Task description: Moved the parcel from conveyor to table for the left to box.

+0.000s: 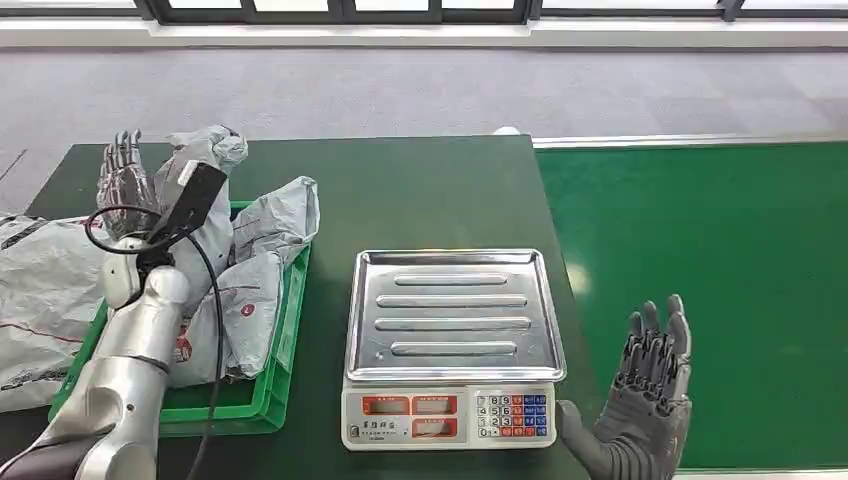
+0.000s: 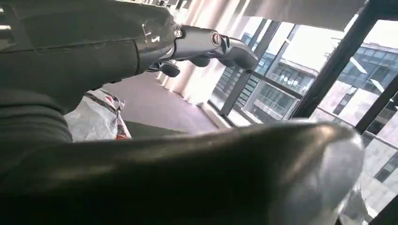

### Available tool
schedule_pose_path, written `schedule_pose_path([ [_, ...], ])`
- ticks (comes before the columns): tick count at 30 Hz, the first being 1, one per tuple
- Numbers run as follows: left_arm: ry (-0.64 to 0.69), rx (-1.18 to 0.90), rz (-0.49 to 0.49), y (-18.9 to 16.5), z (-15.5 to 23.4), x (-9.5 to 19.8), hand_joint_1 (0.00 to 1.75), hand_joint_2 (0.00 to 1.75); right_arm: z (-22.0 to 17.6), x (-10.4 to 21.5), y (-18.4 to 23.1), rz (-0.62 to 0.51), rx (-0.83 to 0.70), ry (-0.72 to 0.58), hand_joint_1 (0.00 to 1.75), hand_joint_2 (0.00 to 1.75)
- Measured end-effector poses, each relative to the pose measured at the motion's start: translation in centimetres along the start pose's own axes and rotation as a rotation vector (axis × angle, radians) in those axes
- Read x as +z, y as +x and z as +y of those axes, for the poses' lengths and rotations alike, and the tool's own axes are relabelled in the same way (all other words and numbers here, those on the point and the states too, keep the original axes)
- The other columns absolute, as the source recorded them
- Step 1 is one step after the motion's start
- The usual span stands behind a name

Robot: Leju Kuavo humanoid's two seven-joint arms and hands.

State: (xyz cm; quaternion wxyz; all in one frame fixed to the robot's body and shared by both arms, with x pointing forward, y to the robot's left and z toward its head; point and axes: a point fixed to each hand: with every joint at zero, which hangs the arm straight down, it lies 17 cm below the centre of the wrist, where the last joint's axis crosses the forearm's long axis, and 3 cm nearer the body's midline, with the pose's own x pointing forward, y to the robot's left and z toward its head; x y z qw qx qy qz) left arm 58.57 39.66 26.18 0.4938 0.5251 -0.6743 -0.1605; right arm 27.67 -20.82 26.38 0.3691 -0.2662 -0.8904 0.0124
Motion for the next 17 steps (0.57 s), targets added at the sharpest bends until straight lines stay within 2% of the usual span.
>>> schedule_pose_path([
  [1,0.032,0.017,-0.009,0.1,0.7,0.0,0.00,0.00,0.0,0.0,0.0,0.000,0.002,0.001,0.00,1.75],
  [4,0.256,0.181,-0.065,1.3,5.7,1.3,0.00,0.00,-0.3,0.0,0.1,-0.003,0.030,-0.013,0.00,1.75],
  [7,0.399,0.427,-0.112,2.3,8.9,5.1,0.00,0.00,-1.1,0.1,0.1,0.004,0.060,-0.046,0.00,1.75],
  [9,0.464,0.590,-0.177,3.8,10.4,8.9,0.00,0.00,-1.7,0.2,0.1,0.008,0.072,-0.070,0.00,1.75],
  [11,0.462,0.733,-0.233,6.5,10.8,12.9,0.00,0.00,-2.2,0.4,0.0,0.014,0.072,-0.091,0.00,1.75],
  [14,0.312,0.958,-0.295,12.1,8.8,17.6,0.00,0.00,-2.6,0.5,0.0,0.024,0.063,-0.106,0.00,1.75],
  [17,0.227,1.103,-0.352,16.9,8.9,21.2,0.00,0.00,-2.9,0.7,-0.1,0.032,0.059,-0.111,0.00,1.75],
])
